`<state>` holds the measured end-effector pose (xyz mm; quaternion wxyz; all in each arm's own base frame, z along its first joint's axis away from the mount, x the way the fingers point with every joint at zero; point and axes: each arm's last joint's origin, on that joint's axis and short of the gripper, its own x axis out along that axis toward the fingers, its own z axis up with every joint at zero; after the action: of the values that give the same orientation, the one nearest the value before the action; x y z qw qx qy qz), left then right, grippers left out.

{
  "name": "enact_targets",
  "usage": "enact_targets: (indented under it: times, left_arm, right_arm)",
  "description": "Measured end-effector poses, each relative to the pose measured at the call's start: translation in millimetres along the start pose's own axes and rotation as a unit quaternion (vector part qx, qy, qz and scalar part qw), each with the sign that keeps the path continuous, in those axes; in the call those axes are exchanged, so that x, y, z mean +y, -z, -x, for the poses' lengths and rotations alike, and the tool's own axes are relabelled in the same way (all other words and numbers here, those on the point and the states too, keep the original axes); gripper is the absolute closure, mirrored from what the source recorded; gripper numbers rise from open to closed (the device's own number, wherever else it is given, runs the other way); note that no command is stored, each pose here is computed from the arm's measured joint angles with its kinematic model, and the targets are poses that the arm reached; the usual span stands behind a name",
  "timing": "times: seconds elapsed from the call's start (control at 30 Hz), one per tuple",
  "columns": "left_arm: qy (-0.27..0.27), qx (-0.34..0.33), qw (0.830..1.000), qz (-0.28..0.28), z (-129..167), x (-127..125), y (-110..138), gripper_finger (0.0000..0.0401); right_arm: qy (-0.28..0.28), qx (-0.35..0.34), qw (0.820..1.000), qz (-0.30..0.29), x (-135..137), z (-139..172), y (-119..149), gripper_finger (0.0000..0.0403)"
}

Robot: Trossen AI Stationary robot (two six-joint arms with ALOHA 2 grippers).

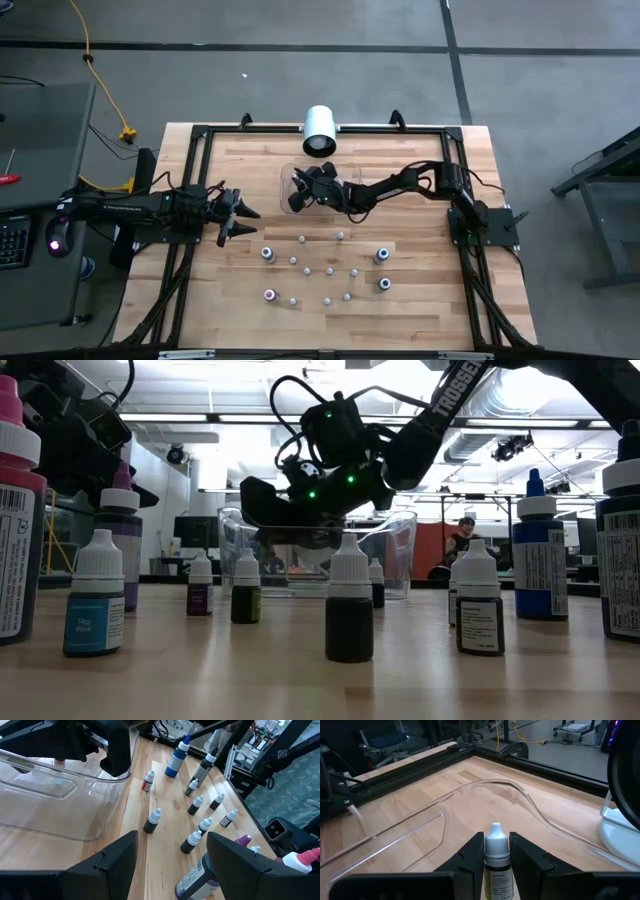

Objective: Pick & Place food coloring
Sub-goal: Put the small green food coloring bottle into the transparent bin, then put the small red food coloring bottle into the transparent bin

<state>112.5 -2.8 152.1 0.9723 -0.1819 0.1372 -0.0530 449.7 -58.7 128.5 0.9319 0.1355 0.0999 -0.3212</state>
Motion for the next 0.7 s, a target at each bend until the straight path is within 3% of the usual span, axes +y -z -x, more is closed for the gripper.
enact_targets:
  times: [0.7]
  left_arm:
    - [0.0, 0.0, 1.0, 0.0, 0.0, 0.0, 0.0, 0.0167]
  right_arm:
    - [-0.003, -0.017, 0.999, 0.03, 2.8, 1.8, -4.2, 0.0279]
